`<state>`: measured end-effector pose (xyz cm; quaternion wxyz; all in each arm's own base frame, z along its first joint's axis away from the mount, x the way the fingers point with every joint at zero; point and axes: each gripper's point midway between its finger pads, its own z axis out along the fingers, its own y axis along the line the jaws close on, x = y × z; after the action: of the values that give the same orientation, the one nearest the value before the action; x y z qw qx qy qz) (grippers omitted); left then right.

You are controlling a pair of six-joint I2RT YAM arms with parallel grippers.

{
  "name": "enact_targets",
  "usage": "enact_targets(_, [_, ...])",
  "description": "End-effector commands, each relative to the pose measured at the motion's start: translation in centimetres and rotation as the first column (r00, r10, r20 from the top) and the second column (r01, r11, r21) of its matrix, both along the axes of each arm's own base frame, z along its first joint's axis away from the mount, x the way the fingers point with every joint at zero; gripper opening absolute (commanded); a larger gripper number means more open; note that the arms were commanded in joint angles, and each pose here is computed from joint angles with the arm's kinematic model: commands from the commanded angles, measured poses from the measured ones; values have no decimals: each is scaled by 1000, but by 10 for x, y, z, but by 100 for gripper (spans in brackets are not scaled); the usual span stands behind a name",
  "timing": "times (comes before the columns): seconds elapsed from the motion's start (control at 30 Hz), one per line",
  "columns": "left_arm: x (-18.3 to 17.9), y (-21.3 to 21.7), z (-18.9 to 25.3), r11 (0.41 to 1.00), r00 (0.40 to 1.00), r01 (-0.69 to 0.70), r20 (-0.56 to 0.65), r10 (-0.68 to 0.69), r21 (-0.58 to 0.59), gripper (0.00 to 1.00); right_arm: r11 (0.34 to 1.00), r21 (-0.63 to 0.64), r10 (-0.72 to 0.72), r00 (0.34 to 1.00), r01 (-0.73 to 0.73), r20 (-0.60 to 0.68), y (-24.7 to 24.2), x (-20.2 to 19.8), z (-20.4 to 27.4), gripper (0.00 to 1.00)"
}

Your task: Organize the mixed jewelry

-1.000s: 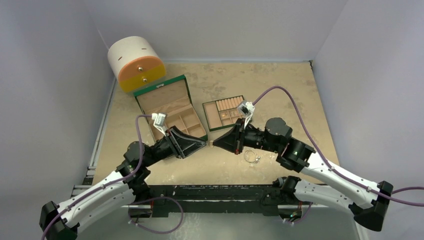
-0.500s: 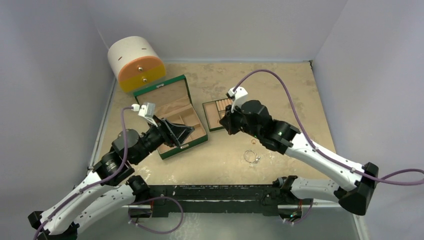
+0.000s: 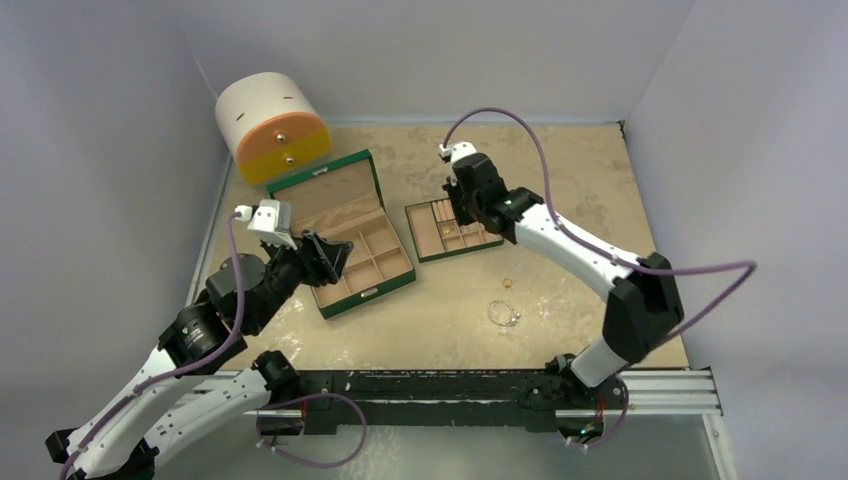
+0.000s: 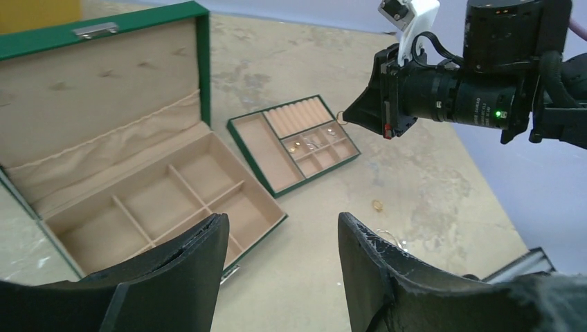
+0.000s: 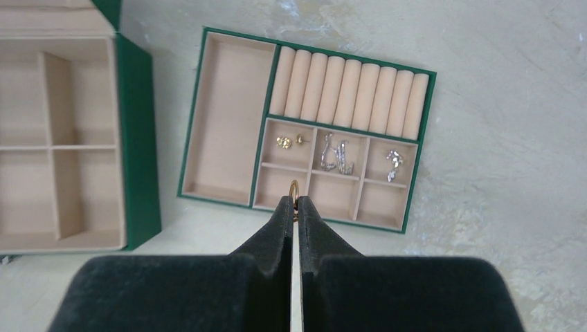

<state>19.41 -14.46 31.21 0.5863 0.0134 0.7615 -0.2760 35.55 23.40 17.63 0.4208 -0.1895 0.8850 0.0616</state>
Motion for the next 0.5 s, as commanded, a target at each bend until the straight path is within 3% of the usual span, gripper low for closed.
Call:
enact_targets(0.0, [8, 21, 0, 993, 994, -103, 34, 101, 64, 59, 999, -52, -1, 1000, 1, -4, 2, 28, -6, 0])
enact_targets(0.47, [10, 39, -13, 978, 984, -179, 35, 176, 103, 59, 994, -88, -75, 993, 66, -96, -4, 90, -66, 0])
